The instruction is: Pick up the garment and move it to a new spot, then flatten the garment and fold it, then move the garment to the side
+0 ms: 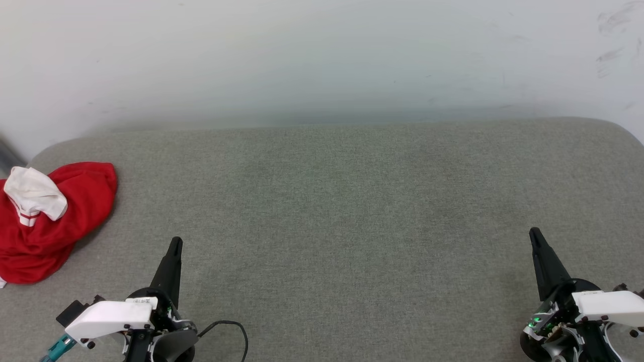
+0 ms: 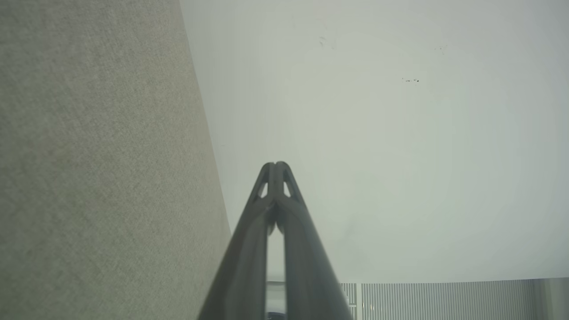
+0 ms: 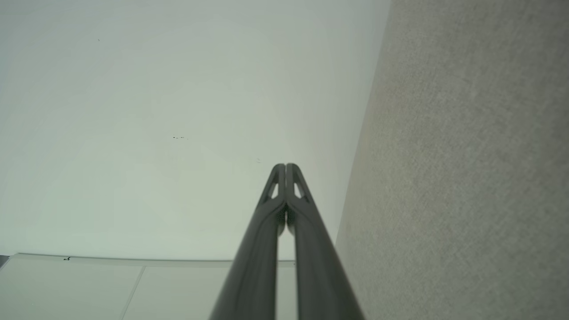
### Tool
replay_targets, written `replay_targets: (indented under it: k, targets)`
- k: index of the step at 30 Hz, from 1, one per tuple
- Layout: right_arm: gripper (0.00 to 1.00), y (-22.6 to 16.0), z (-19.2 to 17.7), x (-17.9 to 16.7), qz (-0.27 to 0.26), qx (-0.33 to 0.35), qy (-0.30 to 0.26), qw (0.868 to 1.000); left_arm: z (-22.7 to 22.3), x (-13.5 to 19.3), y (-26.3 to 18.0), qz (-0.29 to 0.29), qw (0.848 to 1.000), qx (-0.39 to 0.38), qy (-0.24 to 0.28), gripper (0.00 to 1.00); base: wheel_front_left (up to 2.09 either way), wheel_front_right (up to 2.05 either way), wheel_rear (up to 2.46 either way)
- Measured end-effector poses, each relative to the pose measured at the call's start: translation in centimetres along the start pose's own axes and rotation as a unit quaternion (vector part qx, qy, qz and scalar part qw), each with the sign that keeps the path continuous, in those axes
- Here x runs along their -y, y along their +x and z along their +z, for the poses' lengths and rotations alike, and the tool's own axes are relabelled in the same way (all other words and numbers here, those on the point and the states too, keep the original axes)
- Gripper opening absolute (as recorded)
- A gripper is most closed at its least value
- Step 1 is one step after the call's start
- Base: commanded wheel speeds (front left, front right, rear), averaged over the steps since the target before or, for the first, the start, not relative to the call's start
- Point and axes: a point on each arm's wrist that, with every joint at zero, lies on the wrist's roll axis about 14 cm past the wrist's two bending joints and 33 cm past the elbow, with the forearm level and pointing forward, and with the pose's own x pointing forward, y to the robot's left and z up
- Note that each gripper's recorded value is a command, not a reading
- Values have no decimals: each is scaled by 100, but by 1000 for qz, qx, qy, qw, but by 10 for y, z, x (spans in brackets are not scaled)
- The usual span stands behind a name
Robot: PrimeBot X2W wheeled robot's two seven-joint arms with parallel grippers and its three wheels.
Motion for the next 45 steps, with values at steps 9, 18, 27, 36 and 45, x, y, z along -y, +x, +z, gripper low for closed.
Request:
replay_targets:
  k: [9, 18, 27, 36, 45]
  targets:
    - [0, 0, 0, 0, 0, 0, 0, 1000, 0, 0, 0, 0, 1000, 0, 0, 0, 0, 0, 0]
    - [0, 0, 0, 0, 0, 0, 0, 1000, 0, 0, 0, 0, 1000, 0, 0, 0, 0, 0, 0]
    - [0, 0, 0, 0, 0, 0, 0, 1000, 0, 0, 0, 0, 1000, 0, 0, 0, 0, 0, 0]
    - [100, -6, 0, 13, -20, 1, 2, 1000, -1, -13, -5, 19, 1000, 0, -2, 100, 0, 0, 0]
    - [100, -11, 5, 23, -35, 17, -18, 999, 5, -19, -10, 28, 999, 18, 17, 100, 0, 0, 0]
